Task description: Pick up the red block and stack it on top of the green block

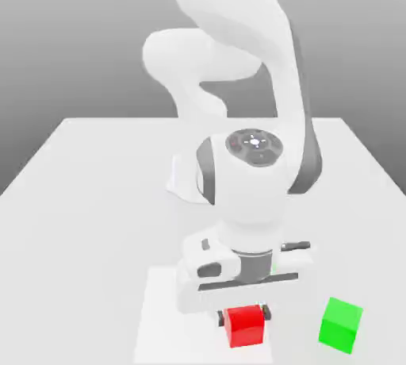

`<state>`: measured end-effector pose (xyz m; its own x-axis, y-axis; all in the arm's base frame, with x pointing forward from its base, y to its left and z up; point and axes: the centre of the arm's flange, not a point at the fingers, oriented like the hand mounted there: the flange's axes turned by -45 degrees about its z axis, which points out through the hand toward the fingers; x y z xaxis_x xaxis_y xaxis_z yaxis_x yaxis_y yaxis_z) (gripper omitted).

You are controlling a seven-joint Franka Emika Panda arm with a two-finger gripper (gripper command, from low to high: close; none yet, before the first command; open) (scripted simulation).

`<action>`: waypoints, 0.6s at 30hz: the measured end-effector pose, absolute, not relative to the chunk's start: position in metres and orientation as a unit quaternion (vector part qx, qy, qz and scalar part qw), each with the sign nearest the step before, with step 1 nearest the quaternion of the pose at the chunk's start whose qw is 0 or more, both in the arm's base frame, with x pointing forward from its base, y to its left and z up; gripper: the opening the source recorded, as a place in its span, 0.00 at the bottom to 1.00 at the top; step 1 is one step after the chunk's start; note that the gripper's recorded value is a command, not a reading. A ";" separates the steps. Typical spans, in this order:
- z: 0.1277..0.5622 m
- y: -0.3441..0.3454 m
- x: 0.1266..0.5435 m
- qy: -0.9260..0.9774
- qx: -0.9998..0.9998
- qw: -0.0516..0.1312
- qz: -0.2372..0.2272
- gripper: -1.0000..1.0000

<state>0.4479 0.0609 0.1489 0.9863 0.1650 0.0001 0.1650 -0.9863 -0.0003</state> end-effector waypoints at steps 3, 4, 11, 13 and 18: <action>0.148 0.061 0.448 -0.083 -0.997 0.000 0.000 0.00; 0.156 0.061 0.448 -0.082 -0.997 0.000 0.000 0.00; 0.224 0.127 0.451 -0.154 -0.988 0.001 0.000 0.00; 0.234 0.176 0.448 -0.206 -0.979 0.001 0.000 0.00; 0.186 0.211 0.443 -0.242 -0.970 0.000 0.000 1.00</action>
<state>0.4427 0.2111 0.1862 0.8833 0.4688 0.0002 0.4688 -0.8833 0.0000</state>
